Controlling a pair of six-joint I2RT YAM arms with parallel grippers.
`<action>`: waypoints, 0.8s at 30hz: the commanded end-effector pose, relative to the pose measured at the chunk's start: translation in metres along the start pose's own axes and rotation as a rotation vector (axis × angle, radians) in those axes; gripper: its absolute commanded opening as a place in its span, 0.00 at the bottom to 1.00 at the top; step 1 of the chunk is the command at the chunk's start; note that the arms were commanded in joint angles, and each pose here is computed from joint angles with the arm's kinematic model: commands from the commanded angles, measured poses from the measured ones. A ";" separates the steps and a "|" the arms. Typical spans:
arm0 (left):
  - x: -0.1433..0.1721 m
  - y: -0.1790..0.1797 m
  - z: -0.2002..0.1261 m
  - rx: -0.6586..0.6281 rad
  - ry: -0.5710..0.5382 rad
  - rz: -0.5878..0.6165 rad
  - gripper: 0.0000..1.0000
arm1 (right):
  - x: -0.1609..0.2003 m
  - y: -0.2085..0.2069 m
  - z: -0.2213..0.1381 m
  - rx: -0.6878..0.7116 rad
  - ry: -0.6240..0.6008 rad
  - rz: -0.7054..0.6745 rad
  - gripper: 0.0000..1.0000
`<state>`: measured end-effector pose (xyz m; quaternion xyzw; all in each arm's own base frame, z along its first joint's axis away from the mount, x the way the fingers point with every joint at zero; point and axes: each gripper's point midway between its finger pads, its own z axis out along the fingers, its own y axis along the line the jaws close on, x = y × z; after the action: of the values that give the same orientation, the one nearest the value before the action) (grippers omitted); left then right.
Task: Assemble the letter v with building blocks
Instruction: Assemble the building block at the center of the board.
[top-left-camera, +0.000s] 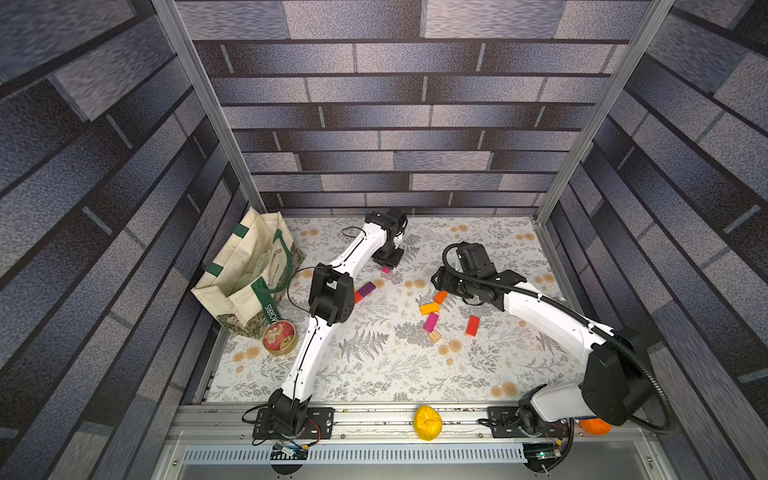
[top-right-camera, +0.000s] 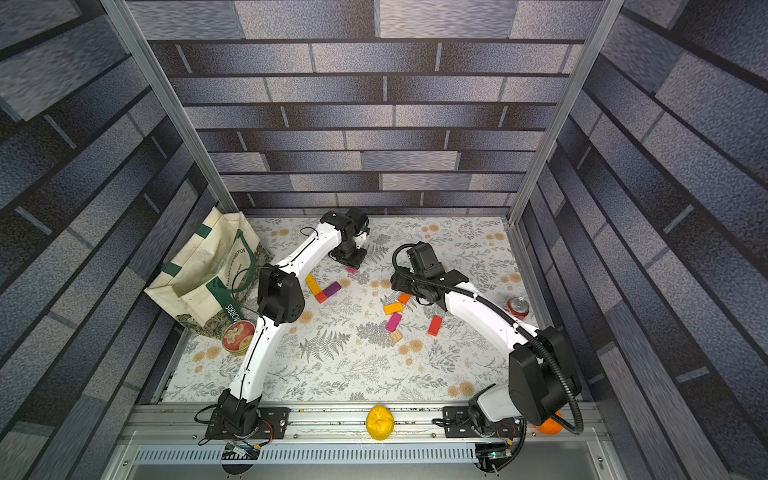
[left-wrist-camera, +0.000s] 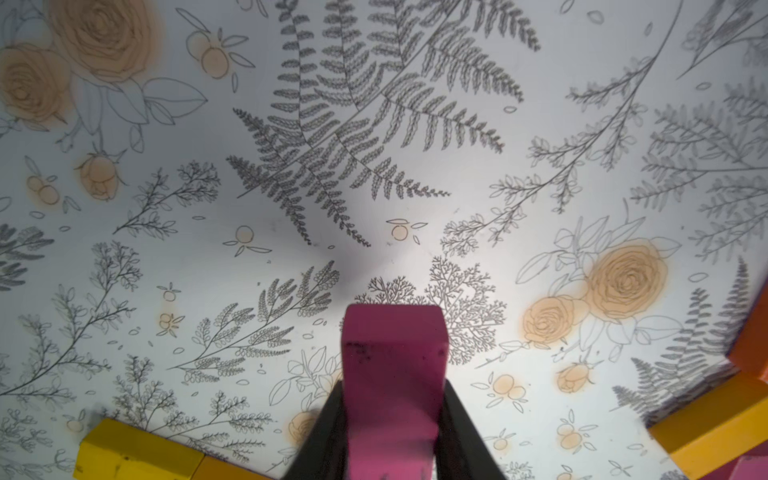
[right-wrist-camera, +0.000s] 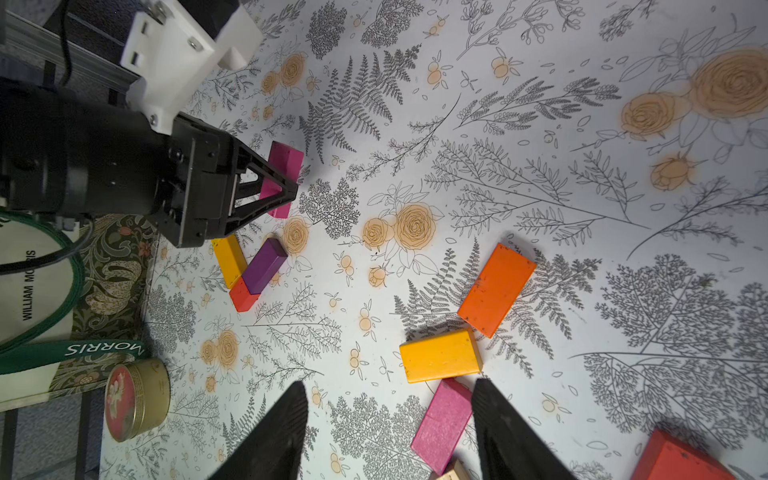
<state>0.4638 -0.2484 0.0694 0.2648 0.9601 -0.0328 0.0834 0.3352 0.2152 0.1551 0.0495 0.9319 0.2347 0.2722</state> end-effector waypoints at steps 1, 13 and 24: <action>0.016 0.001 0.002 -0.003 0.066 0.128 0.24 | 0.003 -0.005 0.006 0.006 0.014 0.016 0.65; 0.024 0.010 0.016 -0.003 0.101 0.220 0.25 | 0.006 -0.006 0.006 0.006 0.019 0.021 0.65; 0.033 0.013 0.028 -0.011 0.117 0.266 0.26 | 0.007 -0.005 0.008 -0.003 0.028 0.029 0.65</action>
<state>0.4443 -0.2287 0.0305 0.3757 0.9263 -0.0108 0.0244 0.3343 0.2165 0.1522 0.0530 0.9324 0.2390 0.2658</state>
